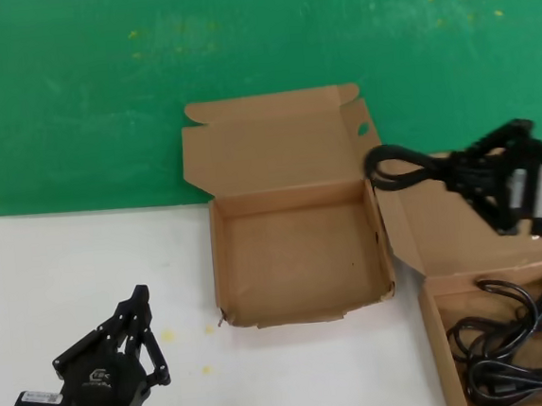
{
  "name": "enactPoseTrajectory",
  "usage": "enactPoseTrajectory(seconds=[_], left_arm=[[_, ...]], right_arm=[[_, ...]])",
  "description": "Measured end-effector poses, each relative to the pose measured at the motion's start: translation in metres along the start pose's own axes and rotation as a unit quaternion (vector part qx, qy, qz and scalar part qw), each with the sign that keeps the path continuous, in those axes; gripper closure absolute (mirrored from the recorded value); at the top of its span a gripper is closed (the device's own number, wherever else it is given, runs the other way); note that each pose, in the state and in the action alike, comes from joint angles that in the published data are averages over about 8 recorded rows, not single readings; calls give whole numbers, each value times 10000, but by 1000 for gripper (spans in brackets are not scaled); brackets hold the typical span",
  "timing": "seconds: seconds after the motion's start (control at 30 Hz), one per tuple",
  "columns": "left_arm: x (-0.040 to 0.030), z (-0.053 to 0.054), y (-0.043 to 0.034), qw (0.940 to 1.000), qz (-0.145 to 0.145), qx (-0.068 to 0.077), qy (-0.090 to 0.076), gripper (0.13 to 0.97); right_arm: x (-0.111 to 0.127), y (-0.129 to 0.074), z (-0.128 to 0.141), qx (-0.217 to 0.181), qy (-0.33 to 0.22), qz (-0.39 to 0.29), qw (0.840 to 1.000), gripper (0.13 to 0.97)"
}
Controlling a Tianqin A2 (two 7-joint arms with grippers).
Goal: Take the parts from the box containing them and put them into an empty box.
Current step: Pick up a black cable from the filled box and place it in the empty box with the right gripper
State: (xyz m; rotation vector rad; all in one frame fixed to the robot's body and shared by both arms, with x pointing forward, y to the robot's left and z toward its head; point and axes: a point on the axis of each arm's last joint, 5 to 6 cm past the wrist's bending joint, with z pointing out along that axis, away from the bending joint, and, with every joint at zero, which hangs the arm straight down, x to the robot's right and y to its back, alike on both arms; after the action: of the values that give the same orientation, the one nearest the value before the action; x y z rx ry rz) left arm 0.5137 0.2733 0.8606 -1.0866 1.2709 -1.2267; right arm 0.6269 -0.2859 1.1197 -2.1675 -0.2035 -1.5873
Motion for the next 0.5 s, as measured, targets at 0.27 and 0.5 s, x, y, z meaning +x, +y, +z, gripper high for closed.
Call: enactPoseTrajectory(seconds=[0.27,0.5], left_arm=[[0,0,0,10000,0,0,0,965],[0,0,0,10000,0,0,0,965]], right_arm=[[61,-303,350,401,-137,-527,9977,911],[35,-493,703,655,-264,-772,9945,911]])
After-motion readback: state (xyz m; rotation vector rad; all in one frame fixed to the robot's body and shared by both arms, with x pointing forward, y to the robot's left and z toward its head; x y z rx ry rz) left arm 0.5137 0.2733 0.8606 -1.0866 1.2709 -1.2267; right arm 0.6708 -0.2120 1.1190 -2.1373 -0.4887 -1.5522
